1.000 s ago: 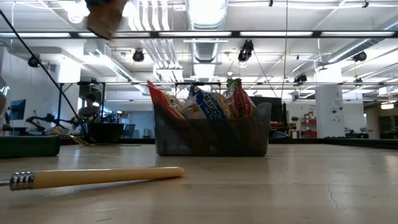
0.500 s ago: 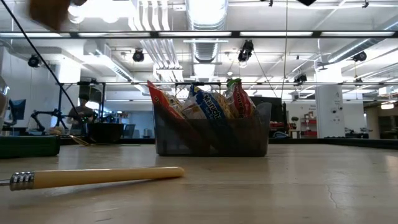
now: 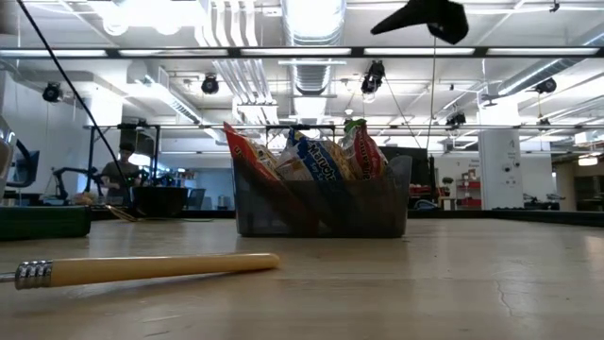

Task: Pick & Place Food Item
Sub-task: Put the orange spice pack into the left grey bin

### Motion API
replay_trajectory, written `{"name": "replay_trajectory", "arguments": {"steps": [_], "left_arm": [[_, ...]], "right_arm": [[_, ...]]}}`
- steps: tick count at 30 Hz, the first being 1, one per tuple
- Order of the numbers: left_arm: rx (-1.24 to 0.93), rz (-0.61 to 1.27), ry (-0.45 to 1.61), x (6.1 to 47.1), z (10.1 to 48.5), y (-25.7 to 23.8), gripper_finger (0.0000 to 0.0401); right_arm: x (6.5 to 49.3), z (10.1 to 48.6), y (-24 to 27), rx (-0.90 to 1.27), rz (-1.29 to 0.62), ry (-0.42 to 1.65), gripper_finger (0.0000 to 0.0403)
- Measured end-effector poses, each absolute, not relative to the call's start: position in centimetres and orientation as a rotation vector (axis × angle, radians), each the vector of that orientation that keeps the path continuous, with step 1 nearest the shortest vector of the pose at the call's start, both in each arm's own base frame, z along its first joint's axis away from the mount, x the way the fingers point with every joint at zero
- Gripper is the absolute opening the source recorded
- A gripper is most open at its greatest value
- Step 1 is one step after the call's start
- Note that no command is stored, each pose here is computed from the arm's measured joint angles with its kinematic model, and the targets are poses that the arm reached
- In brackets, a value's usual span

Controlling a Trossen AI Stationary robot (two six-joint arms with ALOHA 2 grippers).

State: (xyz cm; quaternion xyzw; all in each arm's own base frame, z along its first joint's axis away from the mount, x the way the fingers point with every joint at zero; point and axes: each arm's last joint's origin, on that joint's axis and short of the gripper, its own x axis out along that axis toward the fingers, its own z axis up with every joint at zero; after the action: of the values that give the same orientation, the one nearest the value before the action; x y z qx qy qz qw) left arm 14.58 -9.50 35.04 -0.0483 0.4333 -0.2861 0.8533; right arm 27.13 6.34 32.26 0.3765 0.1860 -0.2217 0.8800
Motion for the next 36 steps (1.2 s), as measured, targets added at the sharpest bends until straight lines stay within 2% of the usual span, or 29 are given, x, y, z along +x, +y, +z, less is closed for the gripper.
{"name": "replay_trajectory", "arguments": {"steps": [9,17,25,36], "left_arm": [[-0.045,-0.706,0.921,13.2,35.1,-11.1,0.0],[-0.02,-0.731,0.923,12.9,35.0,-11.7,0.0],[0.019,-0.75,0.934,13.2,34.6,-12.3,0.0],[0.14,-0.731,0.971,15.3,32.7,-14.5,0.0]], "right_arm": [[29.8,29.7,7.2,0.804,-0.429,0.393,0.0256],[32.2,29.1,8.1,0.8,-0.374,0.449,0.0256],[33.8,30.9,8.5,0.783,-0.344,0.406,0.0256],[32.5,35.8,8.4,0.729,-0.288,0.369,0.0256]]}}
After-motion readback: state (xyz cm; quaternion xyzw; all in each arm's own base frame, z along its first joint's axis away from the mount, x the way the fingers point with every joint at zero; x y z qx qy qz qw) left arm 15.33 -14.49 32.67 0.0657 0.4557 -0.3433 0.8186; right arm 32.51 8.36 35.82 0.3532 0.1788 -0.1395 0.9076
